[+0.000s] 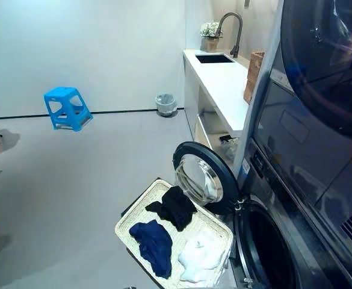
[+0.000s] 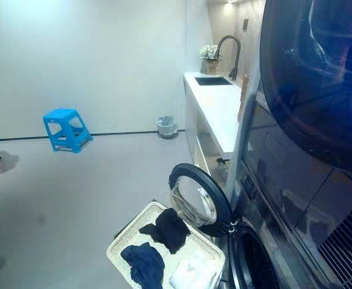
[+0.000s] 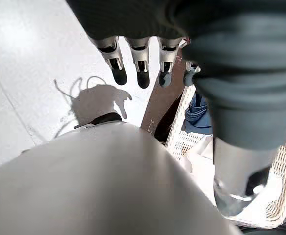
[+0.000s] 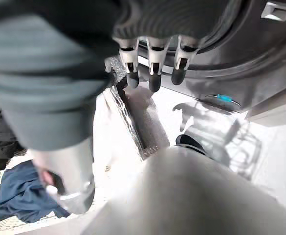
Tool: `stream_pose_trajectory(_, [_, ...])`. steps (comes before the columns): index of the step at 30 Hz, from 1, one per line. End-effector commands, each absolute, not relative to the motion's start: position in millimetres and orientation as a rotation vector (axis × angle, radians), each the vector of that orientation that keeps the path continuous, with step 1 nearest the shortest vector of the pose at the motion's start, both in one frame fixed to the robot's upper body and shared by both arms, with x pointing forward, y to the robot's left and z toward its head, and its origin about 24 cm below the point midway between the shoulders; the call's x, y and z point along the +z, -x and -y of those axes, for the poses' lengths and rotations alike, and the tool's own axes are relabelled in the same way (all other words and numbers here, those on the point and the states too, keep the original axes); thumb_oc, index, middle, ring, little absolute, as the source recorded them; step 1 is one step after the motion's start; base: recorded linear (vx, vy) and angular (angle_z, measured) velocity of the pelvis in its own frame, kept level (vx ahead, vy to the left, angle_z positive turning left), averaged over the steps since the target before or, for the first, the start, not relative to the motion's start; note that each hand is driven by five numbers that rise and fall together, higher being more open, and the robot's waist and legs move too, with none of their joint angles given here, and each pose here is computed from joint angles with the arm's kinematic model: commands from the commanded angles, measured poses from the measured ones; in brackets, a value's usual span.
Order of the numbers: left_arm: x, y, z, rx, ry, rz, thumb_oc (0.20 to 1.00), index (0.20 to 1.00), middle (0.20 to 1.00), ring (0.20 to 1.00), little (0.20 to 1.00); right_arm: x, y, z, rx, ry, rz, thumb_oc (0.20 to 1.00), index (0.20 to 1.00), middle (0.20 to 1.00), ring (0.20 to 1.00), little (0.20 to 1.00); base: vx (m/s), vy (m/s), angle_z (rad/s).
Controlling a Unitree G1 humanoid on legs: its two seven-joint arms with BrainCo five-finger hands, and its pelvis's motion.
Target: Put the clothes into the washing machine.
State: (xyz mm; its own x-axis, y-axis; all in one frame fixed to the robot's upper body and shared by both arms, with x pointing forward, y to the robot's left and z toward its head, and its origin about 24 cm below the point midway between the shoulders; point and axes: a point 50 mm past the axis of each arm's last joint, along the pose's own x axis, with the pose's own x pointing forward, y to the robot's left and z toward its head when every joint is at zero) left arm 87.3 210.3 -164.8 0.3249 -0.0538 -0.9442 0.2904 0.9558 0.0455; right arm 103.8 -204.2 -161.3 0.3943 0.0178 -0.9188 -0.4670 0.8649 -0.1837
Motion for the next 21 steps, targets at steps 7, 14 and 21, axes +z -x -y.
stream_pose_trajectory(7, [-160.1, -121.8, -192.3, -0.216, -0.213, -1.132, 1.0, 1.0, 1.0, 1.0, 1.0, -156.8, -130.2, 193.7, 0.341, 0.473, -1.081, 1.0, 1.0, 1.0, 1.0, 1.0, 0.03, 0.017, -0.03])
stream_pose_trajectory(14, [-154.8, -132.0, -202.1, -0.063, -0.349, -1.035, 1.0, 1.0, 1.0, 1.0, 1.0, -157.1, -129.4, 194.0, 0.339, 0.471, -1.087, 1.0, 1.0, 1.0, 1.0, 1.0, 0.02, 0.002, 0.0])
stream_pose_trajectory(21, [-140.8, -148.6, -222.5, 0.1, -0.693, -0.873, 1.0, 1.0, 1.0, 1.0, 1.0, -156.0, -129.9, 199.5, 0.328, 0.472, -1.085, 1.0, 1.0, 1.0, 1.0, 1.0, 0.05, 0.014, 0.0])
